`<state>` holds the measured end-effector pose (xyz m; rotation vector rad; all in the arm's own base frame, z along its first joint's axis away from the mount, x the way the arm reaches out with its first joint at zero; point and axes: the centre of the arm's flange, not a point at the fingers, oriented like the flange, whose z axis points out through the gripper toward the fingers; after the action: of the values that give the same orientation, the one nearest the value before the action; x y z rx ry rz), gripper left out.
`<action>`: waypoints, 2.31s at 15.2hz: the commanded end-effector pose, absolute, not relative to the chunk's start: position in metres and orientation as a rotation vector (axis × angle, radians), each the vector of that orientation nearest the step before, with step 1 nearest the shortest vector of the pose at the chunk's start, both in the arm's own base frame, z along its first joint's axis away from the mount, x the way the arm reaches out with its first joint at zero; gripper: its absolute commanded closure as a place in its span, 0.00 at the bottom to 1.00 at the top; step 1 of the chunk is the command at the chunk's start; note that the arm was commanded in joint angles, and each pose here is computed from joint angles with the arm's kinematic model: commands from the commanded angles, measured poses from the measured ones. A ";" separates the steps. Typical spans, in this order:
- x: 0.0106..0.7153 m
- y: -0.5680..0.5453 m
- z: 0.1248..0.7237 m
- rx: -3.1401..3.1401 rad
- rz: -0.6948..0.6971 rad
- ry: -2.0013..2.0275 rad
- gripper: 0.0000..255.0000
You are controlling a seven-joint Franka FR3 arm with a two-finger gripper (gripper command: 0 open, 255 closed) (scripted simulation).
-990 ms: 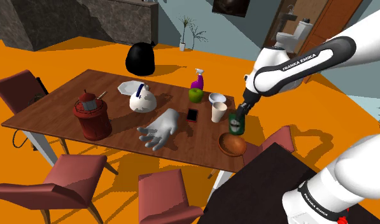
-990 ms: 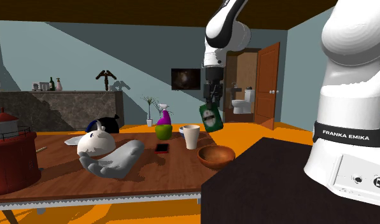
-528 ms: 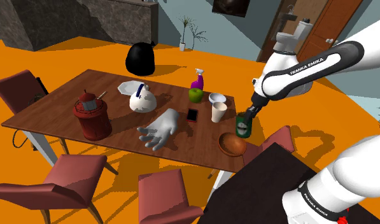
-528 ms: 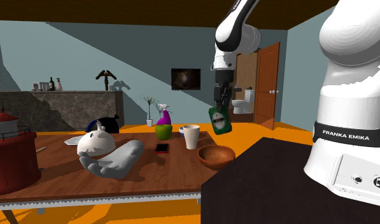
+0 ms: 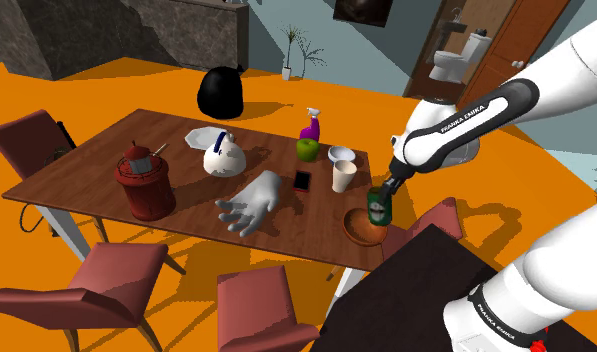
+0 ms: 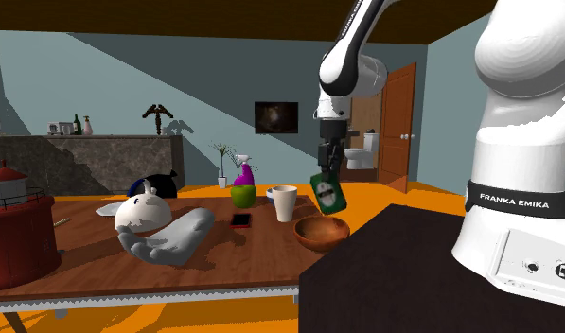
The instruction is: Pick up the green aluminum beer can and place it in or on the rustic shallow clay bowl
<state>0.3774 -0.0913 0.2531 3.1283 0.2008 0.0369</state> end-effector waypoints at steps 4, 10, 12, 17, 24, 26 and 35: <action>0.377 -0.092 0.228 3.128 0.039 0.201 1.00; 0.377 -0.092 0.202 3.128 0.039 0.201 1.00; 0.377 -0.092 0.202 3.128 0.039 0.201 1.00; 0.377 -0.092 0.202 3.128 0.039 0.201 1.00; 0.377 -0.092 0.215 3.128 0.039 0.201 0.00; 0.376 -0.092 0.242 3.128 0.039 0.201 0.00; 0.376 -0.091 0.252 3.128 0.039 0.201 0.00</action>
<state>0.3756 -0.0915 0.2519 3.1277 0.2007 0.0394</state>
